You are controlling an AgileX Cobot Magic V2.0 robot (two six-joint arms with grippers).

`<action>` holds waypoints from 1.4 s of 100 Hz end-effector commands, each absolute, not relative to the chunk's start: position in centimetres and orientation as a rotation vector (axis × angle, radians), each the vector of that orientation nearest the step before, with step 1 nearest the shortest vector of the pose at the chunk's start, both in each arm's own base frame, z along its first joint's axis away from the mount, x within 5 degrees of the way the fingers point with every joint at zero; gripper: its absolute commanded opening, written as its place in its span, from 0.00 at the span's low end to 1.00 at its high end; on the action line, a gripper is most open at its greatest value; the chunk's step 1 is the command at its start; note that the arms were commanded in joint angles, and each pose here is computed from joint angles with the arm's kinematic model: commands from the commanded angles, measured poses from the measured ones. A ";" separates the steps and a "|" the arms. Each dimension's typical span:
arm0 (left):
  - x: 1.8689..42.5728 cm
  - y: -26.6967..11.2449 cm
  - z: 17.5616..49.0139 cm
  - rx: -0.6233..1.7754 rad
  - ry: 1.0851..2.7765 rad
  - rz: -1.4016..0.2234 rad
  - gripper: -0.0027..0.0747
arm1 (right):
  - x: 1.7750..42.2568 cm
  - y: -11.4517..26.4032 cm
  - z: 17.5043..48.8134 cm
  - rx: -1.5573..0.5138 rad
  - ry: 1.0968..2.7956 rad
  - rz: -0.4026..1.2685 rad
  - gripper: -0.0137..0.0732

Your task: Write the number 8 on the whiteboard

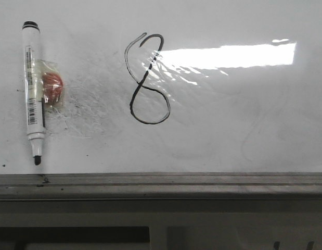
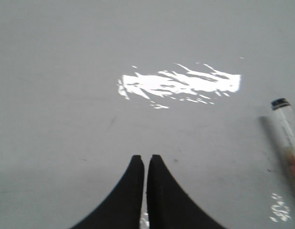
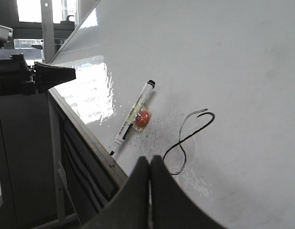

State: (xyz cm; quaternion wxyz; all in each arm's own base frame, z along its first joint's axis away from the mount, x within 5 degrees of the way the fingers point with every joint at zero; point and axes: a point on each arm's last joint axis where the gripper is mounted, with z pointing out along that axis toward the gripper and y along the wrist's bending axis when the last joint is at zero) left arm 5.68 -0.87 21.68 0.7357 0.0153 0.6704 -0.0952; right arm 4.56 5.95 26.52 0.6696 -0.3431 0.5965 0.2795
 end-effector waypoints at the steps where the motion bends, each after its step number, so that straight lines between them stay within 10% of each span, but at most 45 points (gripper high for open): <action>1: 5.6 -0.5 21.4 -0.012 1.422 -0.141 0.01 | 4.5 5.9 28.0 -0.727 1.257 0.639 0.08; 39: 5.3 0.4 17.7 -0.124 1.776 -0.018 0.01 | 4.5 5.9 28.0 -0.727 1.257 0.639 0.08; 140: 5.3 0.4 17.7 -0.118 1.771 -0.014 0.01 | 4.5 5.9 28.0 -0.728 1.258 0.639 0.08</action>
